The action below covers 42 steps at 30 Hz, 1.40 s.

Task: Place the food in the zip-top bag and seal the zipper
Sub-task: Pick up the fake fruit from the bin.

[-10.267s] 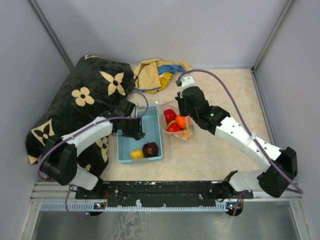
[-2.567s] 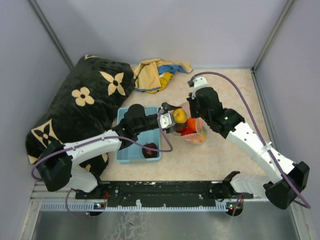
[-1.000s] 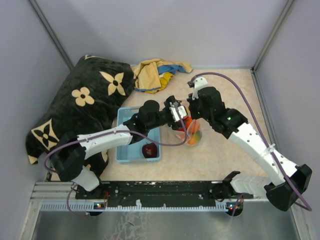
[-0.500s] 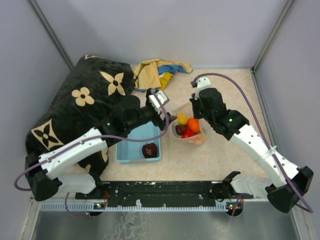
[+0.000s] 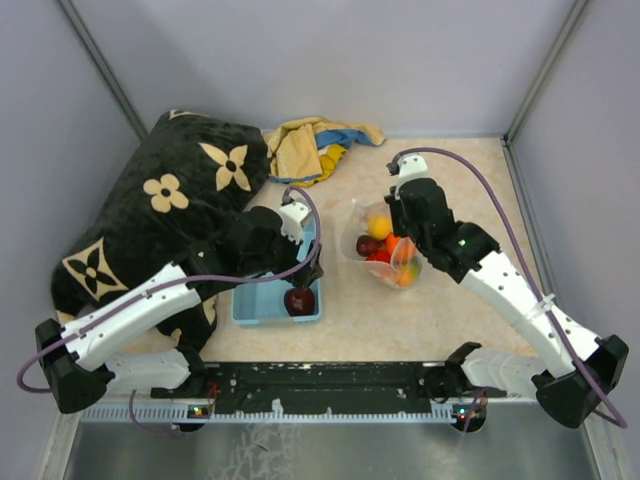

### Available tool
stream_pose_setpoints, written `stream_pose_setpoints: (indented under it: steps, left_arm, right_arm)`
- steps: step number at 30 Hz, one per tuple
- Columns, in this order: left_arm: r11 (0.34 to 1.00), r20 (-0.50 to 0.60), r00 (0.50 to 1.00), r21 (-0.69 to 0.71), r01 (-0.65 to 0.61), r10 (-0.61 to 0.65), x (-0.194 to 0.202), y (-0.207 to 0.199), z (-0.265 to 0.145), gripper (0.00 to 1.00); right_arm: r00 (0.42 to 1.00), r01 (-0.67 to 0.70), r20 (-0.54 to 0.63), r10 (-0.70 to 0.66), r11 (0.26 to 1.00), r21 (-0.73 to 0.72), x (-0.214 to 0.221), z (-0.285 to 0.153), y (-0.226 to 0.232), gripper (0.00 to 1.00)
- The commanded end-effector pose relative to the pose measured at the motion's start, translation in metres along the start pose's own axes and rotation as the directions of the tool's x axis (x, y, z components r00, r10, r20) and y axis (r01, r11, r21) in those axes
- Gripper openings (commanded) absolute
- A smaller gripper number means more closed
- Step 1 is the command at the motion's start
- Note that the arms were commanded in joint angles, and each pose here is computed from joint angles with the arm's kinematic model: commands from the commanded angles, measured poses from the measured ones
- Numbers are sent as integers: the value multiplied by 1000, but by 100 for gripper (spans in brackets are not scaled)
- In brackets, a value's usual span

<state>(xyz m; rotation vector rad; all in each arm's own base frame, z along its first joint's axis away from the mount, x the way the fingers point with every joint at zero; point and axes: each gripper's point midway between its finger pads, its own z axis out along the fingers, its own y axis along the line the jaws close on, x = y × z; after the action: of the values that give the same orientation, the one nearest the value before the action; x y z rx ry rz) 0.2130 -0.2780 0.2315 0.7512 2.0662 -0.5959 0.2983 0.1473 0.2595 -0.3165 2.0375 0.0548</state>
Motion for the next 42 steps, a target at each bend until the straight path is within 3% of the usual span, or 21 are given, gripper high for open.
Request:
stream_pose_setpoints:
  steps: [1, 13, 23, 42]
  left_arm:
    - [984, -169, 971, -84, 155, -168, 49, 13, -7, 93]
    - [866, -362, 796, -327, 379, -485, 118, 45, 3, 94]
    - [791, -399, 683, -305, 530, -611, 146, 24, 38, 94]
    - [807, -455, 667, -363, 466, -590, 183, 37, 67, 86]
  right_arm:
    - [993, -31, 111, 28, 999, 28, -27, -10, -10, 0]
    - [994, -33, 110, 29, 999, 31, -21, -11, -11, 0]
    - [993, -36, 111, 33, 999, 27, -18, -11, -11, 0]
    - [993, -42, 111, 39, 999, 28, -12, -11, -12, 0]
